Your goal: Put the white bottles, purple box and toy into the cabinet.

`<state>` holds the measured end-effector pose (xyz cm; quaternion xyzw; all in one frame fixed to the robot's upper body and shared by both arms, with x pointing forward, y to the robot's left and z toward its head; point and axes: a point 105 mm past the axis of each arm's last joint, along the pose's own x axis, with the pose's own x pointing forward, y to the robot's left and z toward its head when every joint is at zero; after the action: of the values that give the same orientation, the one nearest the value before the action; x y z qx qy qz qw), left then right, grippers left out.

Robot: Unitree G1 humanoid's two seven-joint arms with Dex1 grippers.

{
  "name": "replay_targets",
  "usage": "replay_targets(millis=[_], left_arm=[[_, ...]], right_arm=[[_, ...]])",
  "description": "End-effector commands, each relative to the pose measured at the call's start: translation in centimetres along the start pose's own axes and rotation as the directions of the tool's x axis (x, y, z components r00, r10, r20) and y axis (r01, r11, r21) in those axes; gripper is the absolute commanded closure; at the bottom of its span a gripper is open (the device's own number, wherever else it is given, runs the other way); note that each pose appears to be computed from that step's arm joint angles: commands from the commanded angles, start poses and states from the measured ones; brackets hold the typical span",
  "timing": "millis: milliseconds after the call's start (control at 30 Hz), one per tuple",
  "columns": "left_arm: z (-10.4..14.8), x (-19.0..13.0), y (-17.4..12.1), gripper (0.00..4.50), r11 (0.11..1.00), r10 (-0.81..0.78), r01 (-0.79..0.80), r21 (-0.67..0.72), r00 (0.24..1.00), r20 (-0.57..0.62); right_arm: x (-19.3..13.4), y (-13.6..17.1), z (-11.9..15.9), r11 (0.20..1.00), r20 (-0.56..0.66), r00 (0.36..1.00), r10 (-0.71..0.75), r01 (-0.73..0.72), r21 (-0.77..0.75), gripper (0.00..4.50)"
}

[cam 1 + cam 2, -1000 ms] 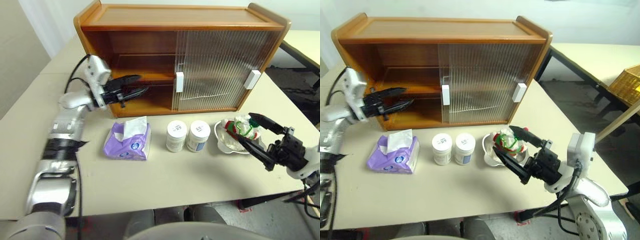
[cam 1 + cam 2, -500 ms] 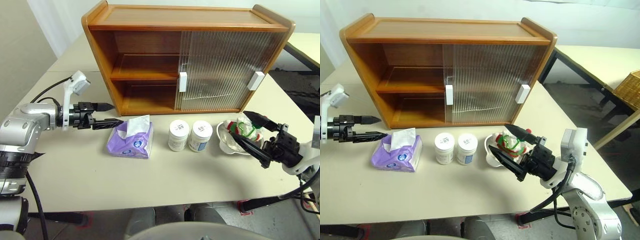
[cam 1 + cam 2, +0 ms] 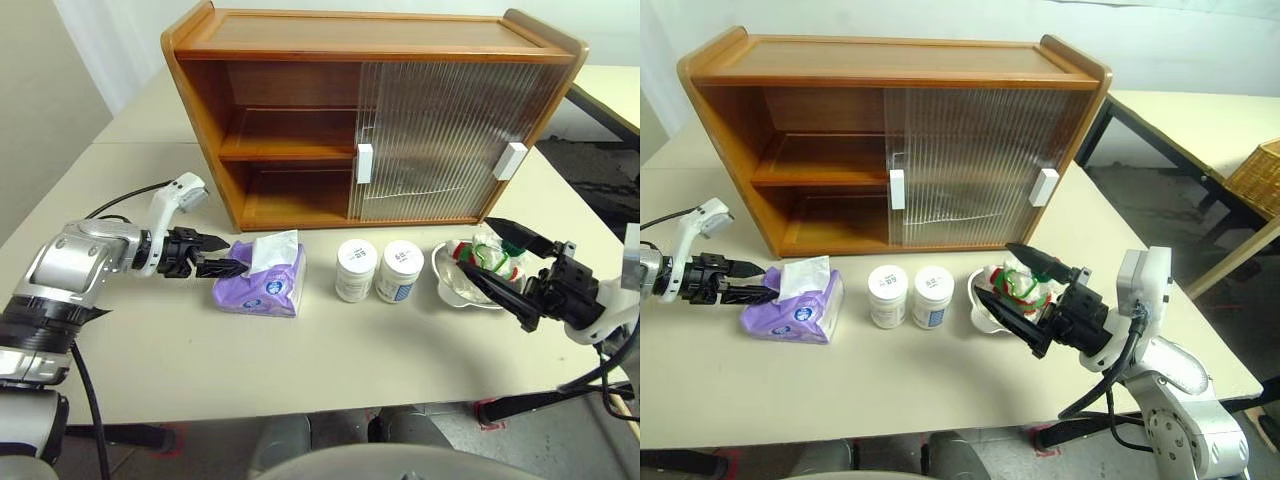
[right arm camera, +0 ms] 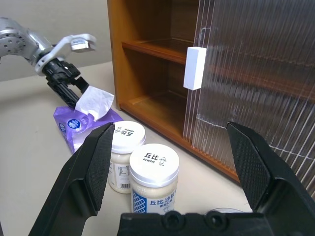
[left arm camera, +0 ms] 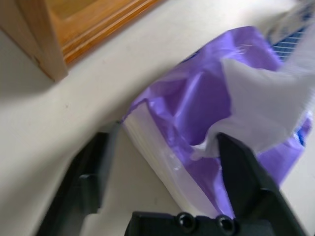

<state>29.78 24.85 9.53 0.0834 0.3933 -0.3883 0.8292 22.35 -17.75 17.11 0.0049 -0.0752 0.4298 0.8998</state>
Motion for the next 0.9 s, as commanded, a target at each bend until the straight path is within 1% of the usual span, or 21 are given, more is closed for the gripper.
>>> replay_targets(millis=[33, 200, 233, 300, 333, 367, 500, 600, 700, 800, 900], left_arm=[[-0.8, 0.9, -0.4, 1.66, 0.999, -0.006, 0.004, -0.036, 0.999, -0.053], [-1.0, 1.1, -1.6, 3.37, 0.995, -0.070, 0.067, -0.078, 0.997, -0.044], [-1.2, 1.0, -1.7, 3.77, 0.994, -0.069, 0.064, -0.085, 0.996, -0.052], [-1.6, 0.9, -1.7, 4.39, 0.994, -0.065, 0.059, -0.090, 0.996, -0.068], [-1.5, 0.9, -1.8, 4.48, 0.993, -0.066, 0.060, -0.097, 0.996, -0.057], [-1.2, 0.9, -1.9, 4.48, 0.992, -0.071, 0.067, -0.105, 0.997, -0.034], [0.9, 0.6, -2.4, 4.48, 0.983, -0.084, 0.102, -0.150, 0.989, 0.121], [1.7, 0.3, -2.9, 4.48, 0.976, -0.084, 0.118, -0.180, 0.979, 0.188], [2.6, -0.2, -3.7, 4.48, 0.966, -0.092, 0.150, -0.213, 0.961, 0.259], [3.7, -1.2, -5.0, 4.48, 0.945, -0.131, 0.224, -0.237, 0.926, 0.354], [4.2, -1.8, -5.2, 4.48, 0.937, -0.127, 0.240, -0.252, 0.910, 0.394]], right_arm=[[-0.1, 0.1, -0.1, 1.000, -0.017, 1.000, 0.003, -0.003, -0.003, 0.00], [-0.2, 0.3, -0.1, 1.000, -0.024, 1.000, 0.002, -0.002, -0.006, 0.00], [-0.2, 0.3, -0.1, 1.000, -0.024, 1.000, 0.002, -0.002, -0.005, 0.00], [-0.1, 0.4, -0.1, 1.000, -0.027, 1.000, 0.004, -0.004, -0.005, 0.00], [-0.1, 0.4, -0.1, 1.000, -0.028, 1.000, 0.005, -0.005, -0.004, 0.00], [-0.1, 0.4, -0.2, 1.000, -0.029, 1.000, 0.005, -0.006, -0.003, 0.00], [-0.1, 0.4, -0.4, 1.000, -0.028, 1.000, 0.011, -0.011, 0.000, 0.00], [-0.2, 0.4, -0.5, 1.000, -0.025, 1.000, 0.019, -0.019, 0.001, 0.00], [-0.5, 0.5, -0.7, 0.999, -0.032, 0.999, 0.038, -0.038, 0.002, 0.00], [-0.9, 0.5, -1.0, 0.999, -0.030, 0.999, 0.040, -0.040, 0.007, 0.00], [-1.0, 0.4, -1.0, 0.999, -0.026, 0.999, 0.043, -0.043, 0.009, 0.00]])
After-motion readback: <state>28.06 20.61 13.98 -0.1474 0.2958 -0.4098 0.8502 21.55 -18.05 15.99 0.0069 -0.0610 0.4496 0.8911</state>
